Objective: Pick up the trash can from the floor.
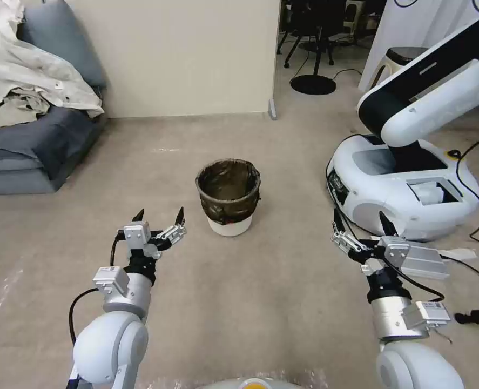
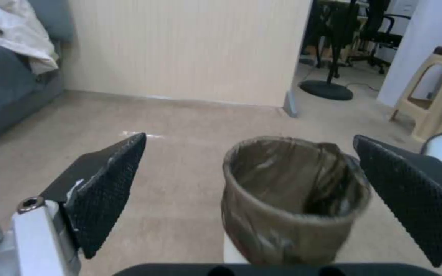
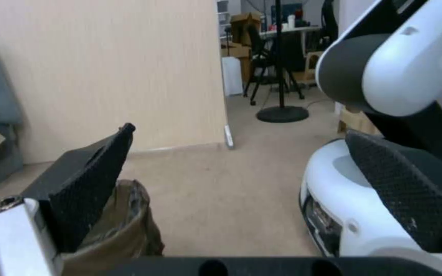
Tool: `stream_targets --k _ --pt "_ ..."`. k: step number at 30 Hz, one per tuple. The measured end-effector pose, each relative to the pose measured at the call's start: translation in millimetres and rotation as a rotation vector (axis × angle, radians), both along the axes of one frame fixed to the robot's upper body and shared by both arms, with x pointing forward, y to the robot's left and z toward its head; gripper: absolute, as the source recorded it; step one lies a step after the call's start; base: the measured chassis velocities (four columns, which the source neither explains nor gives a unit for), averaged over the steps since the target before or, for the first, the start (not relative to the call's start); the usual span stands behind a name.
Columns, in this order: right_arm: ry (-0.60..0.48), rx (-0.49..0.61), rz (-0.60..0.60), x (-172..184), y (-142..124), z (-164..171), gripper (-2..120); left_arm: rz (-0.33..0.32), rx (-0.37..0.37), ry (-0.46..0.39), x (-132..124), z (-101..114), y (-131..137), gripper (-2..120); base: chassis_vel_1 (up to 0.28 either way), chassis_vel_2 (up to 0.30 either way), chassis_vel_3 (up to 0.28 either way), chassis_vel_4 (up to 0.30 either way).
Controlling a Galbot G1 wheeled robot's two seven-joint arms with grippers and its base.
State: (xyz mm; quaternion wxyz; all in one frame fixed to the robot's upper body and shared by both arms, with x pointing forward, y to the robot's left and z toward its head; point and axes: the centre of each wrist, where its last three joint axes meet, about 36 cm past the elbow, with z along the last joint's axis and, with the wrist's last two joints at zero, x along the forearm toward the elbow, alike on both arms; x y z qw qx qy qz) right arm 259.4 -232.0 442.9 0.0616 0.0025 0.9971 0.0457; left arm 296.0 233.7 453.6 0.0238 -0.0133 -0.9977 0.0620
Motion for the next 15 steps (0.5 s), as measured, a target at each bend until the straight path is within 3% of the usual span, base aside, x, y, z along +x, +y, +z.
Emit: stream_targets --k 9,15 --pt "-0.003 -0.002 0.001 1.0 -0.4 0.1 100 -0.001 -0.003 -0.005 2.4 -3.1 -0.1 100 -0.212 0.235 0.222 -0.234" --pt "-0.01 -0.005 0.007 2.4 -1.2 -1.3 100 -0.001 -0.005 -0.005 3.4 -4.0 -0.5 100 -0.146 0.155 0.153 -0.162"
